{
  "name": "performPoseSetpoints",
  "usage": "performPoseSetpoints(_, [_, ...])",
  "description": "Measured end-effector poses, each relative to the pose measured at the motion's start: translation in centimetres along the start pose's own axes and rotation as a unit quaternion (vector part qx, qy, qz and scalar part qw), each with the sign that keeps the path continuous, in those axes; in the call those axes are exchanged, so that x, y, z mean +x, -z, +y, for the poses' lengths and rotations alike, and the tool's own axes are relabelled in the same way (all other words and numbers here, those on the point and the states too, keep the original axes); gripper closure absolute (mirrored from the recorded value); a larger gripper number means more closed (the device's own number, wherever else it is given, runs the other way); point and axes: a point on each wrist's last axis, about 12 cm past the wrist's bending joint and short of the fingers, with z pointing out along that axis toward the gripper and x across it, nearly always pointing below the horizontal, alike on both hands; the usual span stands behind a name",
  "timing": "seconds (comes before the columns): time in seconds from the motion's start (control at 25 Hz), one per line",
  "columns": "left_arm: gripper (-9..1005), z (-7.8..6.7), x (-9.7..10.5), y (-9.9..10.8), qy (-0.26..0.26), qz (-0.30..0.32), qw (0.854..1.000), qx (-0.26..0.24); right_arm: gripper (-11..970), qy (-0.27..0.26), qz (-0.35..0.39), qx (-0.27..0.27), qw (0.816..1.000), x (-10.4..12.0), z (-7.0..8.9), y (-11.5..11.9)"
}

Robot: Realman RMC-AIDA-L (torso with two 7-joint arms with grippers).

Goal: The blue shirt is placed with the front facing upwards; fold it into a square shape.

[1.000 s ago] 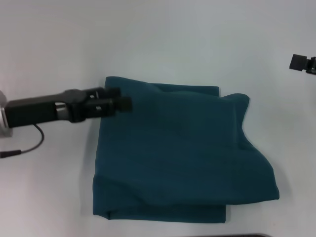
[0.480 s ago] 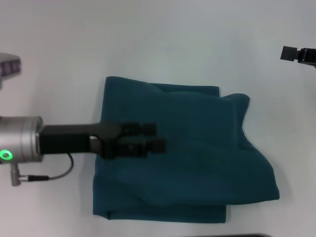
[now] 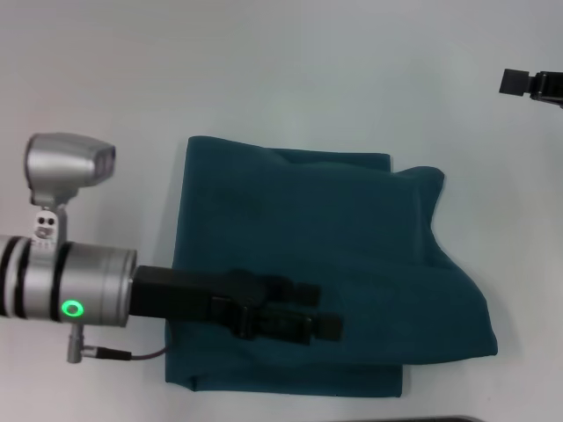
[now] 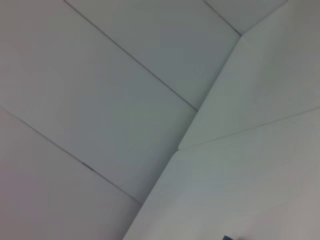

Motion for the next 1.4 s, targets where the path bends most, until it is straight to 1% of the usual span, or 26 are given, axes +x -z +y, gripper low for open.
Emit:
performPoseSetpoints(0.16, [93,0.8,0.6,-0.9,0.016,0.015,0.999,-0.023,956,0.001,0.001,-0.002,1.0,-0.1,0.0,-0.3])
performPoseSetpoints(0.56, [93,1.8,1.5,-2.1,0.038,0.043,0.997,-0.056,953,0.004,0.003,-0.008,1.0,-0.3,0.2,-0.9])
performPoseSetpoints(0.84, [93,2.0,2.0,-2.8,0.044,0.059,0.995,-0.063,950,0.007,0.02,-0.009,1.0,-0.5,0.2,-1.7])
performPoseSetpoints(0.96, [93,1.8,1.9,-2.7,0.042,0.06,0.996,-0.05,950,0.008,0.028,-0.003,1.0,-0.4,0.1,-1.9])
performPoseSetpoints(1.16, [94,0.2,0.8,-1.9,0.016,0.049,0.999,0.008,948,0.009,0.036,0.0,0.999,-0.3,0.0,-2.2])
performPoseSetpoints(1.28, [94,-0.4,0.2,-1.5,0.0,0.04,0.999,0.033,868,0.008,0.057,0.0,0.998,0.2,-0.1,-2.8])
performPoseSetpoints(1.36, [94,-0.6,-0.1,-1.3,-0.006,0.036,0.999,0.037,814,0.005,0.076,0.005,0.997,0.6,-0.2,-3.3])
performPoseSetpoints(1.4, [94,-0.6,-0.2,-1.2,-0.009,0.032,0.999,0.036,810,0.004,0.085,0.007,0.996,0.8,-0.3,-3.6])
